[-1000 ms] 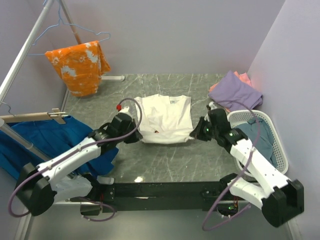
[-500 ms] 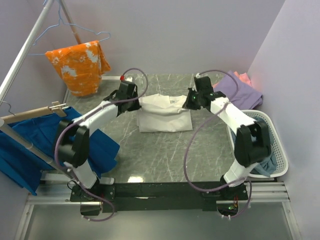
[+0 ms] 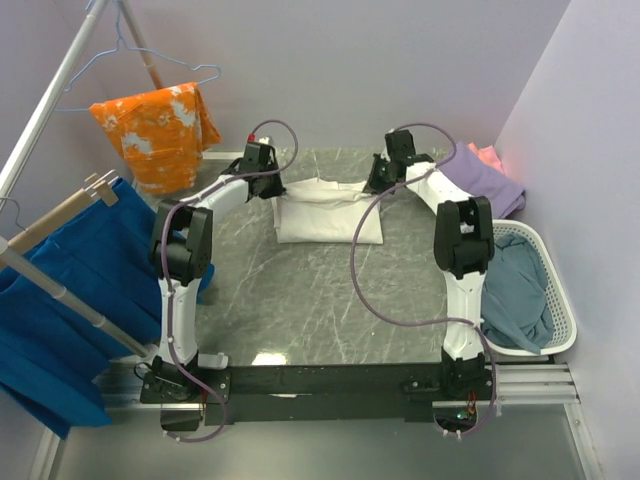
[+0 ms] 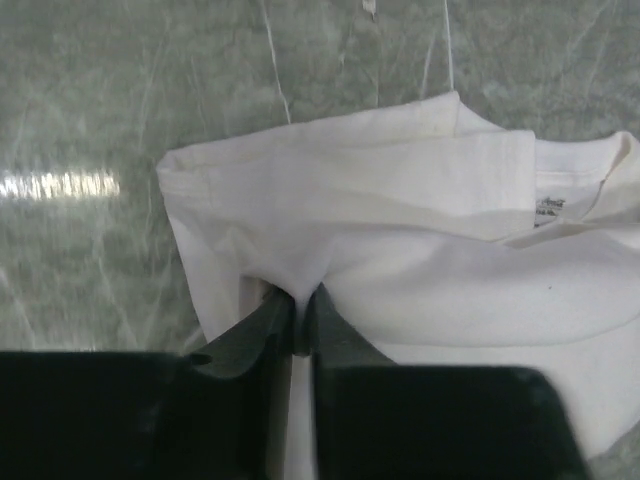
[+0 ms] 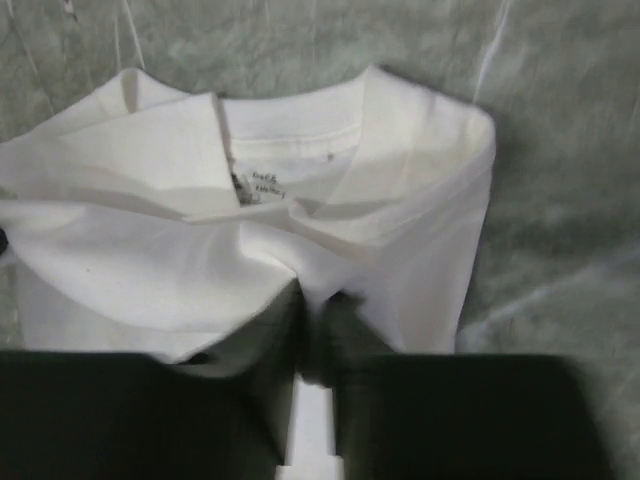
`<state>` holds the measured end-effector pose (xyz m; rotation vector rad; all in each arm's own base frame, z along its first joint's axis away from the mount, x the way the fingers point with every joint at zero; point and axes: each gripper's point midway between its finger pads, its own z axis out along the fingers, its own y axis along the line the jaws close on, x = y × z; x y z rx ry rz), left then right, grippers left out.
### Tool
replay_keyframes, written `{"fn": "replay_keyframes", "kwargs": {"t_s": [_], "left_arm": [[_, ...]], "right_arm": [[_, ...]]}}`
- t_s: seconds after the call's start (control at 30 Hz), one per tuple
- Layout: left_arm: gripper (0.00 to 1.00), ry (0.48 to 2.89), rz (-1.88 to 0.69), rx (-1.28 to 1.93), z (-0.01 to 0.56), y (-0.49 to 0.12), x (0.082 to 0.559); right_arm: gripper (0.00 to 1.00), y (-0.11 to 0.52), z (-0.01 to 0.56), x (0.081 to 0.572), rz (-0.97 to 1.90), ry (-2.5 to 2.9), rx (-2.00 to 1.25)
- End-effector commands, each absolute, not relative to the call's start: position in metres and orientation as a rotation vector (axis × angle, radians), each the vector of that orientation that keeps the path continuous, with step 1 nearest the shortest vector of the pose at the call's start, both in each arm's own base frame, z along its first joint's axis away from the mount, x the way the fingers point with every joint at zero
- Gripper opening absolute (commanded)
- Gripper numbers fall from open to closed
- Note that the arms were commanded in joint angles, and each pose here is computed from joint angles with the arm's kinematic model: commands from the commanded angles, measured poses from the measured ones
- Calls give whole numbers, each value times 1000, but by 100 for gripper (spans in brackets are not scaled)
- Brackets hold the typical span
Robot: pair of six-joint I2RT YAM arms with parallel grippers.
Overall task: Fold and stack the t-shirts
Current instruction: Fold the long partially folded tshirt into a neat square
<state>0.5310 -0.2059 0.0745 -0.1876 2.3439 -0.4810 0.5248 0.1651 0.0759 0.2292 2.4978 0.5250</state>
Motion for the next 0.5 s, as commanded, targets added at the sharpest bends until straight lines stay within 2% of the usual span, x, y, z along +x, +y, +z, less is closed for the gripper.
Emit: {"fn": "replay_keyframes", "kwargs": {"t_s": [0.0,0.03,0.07,0.1,0.13,0.17,0.33,0.47], "left_arm": [[40,2199,-538,-123,112,-211,574],[56,2190,-525,-142,111,-206,579],[70,2160,-535,-159,115,-204,584],[77,2132,-536,-189,121,-194,591],[92,2096,-544,-208,134,-188,594],[99,2064,-553,-224,142,-183,598],[99,1999,-590,-185,189,-176,592],[99,2024,-812,-62,197,-210,563]], "right_arm": [[47,153,105,570,520,2369,253],[63,149,108,578,502,2339,271],[70,143,114,584,499,2308,283],[76,139,126,595,493,2241,285],[83,134,139,597,474,2198,291],[84,125,150,602,446,2156,300],[86,127,205,597,484,2072,190],[86,157,202,572,605,2142,115]]}}
